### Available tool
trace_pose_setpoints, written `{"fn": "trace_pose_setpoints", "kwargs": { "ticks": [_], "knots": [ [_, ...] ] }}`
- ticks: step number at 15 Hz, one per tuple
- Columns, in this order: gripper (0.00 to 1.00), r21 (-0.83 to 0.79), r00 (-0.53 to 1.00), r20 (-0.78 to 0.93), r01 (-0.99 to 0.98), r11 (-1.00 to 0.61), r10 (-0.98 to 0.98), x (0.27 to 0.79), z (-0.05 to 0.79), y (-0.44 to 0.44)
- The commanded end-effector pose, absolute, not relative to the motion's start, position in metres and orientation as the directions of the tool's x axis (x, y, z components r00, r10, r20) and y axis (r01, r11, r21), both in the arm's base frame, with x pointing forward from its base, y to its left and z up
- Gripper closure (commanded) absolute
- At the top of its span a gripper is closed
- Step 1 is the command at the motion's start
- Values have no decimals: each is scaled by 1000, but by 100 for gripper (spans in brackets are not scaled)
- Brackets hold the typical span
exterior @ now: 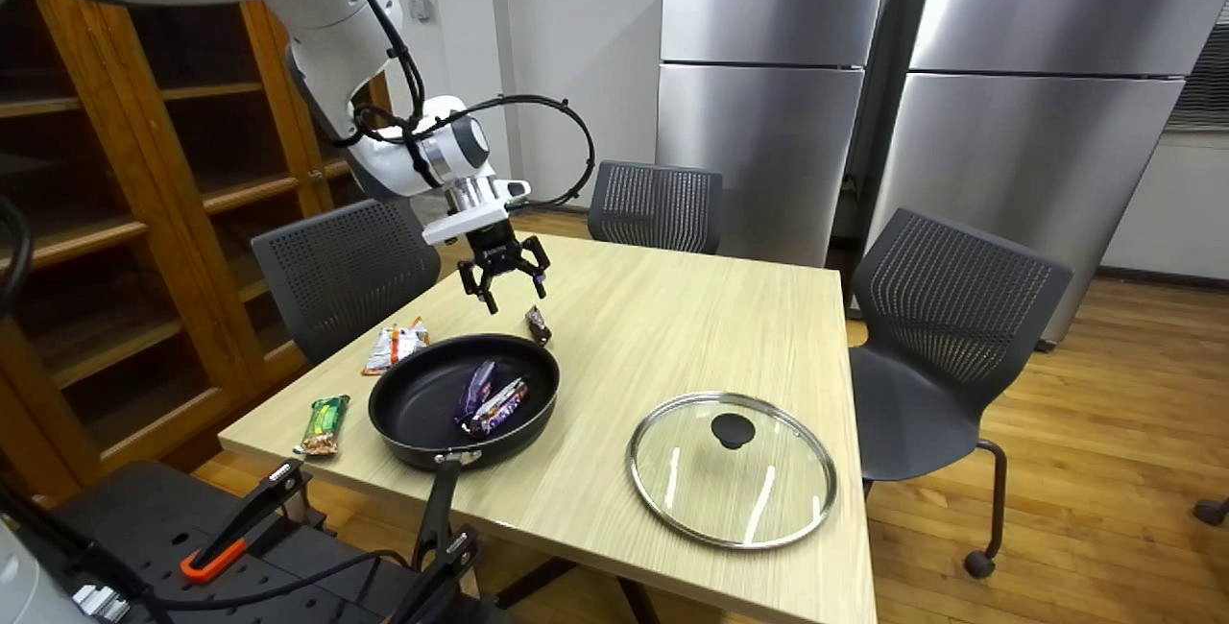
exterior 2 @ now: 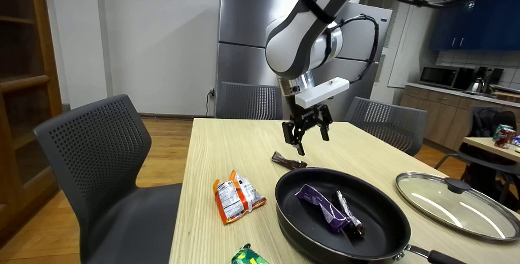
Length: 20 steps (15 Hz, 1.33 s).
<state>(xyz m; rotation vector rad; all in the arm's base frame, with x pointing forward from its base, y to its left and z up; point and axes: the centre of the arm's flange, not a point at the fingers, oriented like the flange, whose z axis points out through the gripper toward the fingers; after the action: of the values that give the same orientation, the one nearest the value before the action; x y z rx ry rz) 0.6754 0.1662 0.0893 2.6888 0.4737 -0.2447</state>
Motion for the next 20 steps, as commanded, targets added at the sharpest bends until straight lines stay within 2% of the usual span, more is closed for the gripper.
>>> {"fn": "trace_pose_setpoints", "kwargs": {
  "ticks": [1, 20],
  "knots": [
    [0, 371, 915, -268, 388, -844, 303, 714, 81, 166],
    [0, 342, 827, -412, 530, -776, 383, 766, 36, 171]
  ]
}}
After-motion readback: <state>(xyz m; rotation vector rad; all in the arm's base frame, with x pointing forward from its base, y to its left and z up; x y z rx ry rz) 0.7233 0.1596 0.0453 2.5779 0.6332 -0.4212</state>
